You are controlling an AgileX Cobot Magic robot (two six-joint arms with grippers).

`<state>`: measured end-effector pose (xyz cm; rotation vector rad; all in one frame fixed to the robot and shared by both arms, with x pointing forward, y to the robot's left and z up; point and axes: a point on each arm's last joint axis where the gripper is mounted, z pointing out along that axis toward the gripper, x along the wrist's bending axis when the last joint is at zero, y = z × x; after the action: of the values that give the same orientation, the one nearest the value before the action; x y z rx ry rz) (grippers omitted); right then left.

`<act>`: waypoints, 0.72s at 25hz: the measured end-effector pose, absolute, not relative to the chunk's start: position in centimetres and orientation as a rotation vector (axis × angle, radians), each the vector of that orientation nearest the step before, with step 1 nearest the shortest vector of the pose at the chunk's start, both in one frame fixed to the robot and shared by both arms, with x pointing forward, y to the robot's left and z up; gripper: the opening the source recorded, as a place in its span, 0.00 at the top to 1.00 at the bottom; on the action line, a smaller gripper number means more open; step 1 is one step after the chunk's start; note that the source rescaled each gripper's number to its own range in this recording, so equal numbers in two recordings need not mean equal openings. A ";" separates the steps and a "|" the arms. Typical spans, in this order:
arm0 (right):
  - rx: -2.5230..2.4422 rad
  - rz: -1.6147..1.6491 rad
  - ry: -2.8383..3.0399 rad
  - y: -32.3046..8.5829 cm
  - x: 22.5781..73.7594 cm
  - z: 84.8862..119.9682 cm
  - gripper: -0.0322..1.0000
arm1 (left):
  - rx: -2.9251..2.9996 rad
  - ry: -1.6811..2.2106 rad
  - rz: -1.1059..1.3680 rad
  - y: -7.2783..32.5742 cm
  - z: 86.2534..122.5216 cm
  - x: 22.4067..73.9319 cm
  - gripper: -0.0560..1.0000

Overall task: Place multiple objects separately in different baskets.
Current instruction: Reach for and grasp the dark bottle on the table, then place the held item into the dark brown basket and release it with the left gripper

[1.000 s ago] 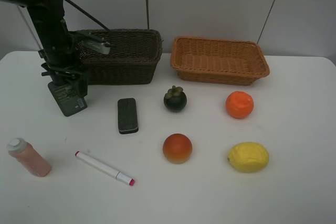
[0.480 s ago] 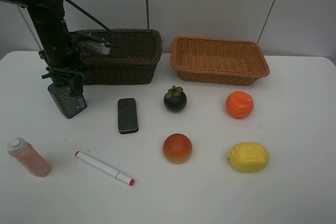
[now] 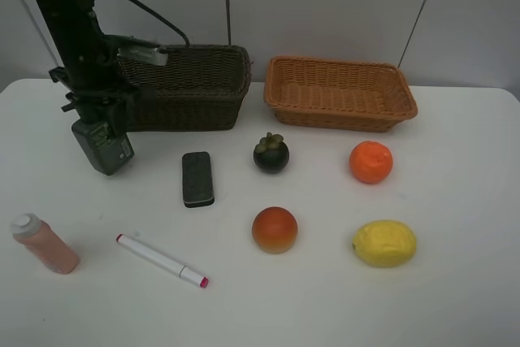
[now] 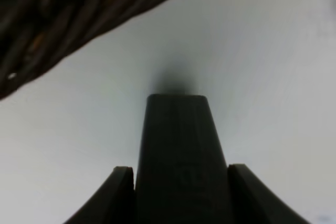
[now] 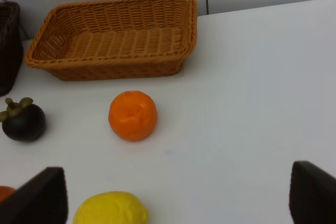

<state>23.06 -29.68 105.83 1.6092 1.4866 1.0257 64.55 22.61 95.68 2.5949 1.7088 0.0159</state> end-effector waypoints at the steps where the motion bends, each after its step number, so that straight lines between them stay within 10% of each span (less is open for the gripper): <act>1: 1.609 1.026 1.487 -29.7 23.1 105.8 0.01 | 2.541 1.736 0.045 22.5 97.2 65.0 0.60; 11: 1.608 1.025 1.487 -29.7 23.1 105.8 0.01 | 2.034 1.722 0.433 22.0 108.9 69.7 0.61; 18: 1.608 1.025 1.487 -29.7 23.1 105.8 0.01 | 1.967 1.888 0.396 24.3 104.8 72.3 0.61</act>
<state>23.06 -29.68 105.83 1.6084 1.4871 1.0253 72.26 24.32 104.76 1.9666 1.8882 0.3961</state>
